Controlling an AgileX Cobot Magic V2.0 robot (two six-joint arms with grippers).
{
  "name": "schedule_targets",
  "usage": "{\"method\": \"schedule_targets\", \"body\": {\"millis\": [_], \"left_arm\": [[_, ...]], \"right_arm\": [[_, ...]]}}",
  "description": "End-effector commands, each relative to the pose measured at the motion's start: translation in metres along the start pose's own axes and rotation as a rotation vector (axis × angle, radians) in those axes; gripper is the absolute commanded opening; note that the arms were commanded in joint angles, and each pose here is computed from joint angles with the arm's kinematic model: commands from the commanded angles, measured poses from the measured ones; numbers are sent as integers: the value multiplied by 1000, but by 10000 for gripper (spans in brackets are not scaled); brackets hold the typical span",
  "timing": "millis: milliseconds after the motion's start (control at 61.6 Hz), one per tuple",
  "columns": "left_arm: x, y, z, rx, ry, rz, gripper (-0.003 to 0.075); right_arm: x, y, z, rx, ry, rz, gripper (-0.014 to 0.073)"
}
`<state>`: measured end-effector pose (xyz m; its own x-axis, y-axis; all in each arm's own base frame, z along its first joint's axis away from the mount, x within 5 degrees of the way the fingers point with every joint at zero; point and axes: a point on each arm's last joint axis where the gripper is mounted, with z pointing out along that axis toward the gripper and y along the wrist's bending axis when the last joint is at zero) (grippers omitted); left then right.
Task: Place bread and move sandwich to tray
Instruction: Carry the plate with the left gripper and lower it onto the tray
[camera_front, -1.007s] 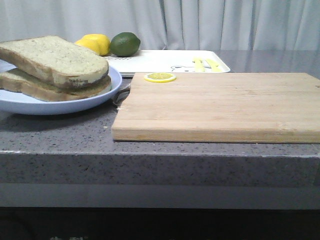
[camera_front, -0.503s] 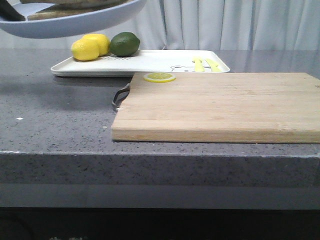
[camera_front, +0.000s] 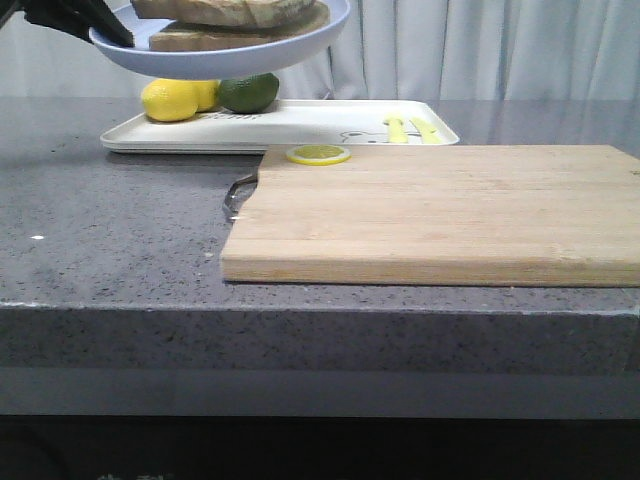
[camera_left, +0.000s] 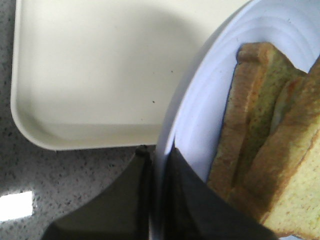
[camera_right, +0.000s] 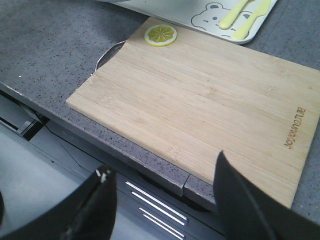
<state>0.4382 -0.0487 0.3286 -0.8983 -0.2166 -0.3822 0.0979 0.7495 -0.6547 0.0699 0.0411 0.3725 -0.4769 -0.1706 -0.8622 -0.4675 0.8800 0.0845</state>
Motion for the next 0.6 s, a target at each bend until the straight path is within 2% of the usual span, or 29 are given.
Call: {"method": "schedule_targets", "body": {"millis": [0, 309, 585], "left_arm": [[-15, -35, -19, 100, -106, -3, -20], [-44, -16, 15, 110, -136, -75, -20], [-48, -2, 34, 105, -121, -92, -20]], "right_arm": [[-11, 0, -4, 7, -85, 1, 444], [-11, 0, -4, 7, -85, 1, 444], [-11, 0, -4, 7, -85, 1, 444]]}}
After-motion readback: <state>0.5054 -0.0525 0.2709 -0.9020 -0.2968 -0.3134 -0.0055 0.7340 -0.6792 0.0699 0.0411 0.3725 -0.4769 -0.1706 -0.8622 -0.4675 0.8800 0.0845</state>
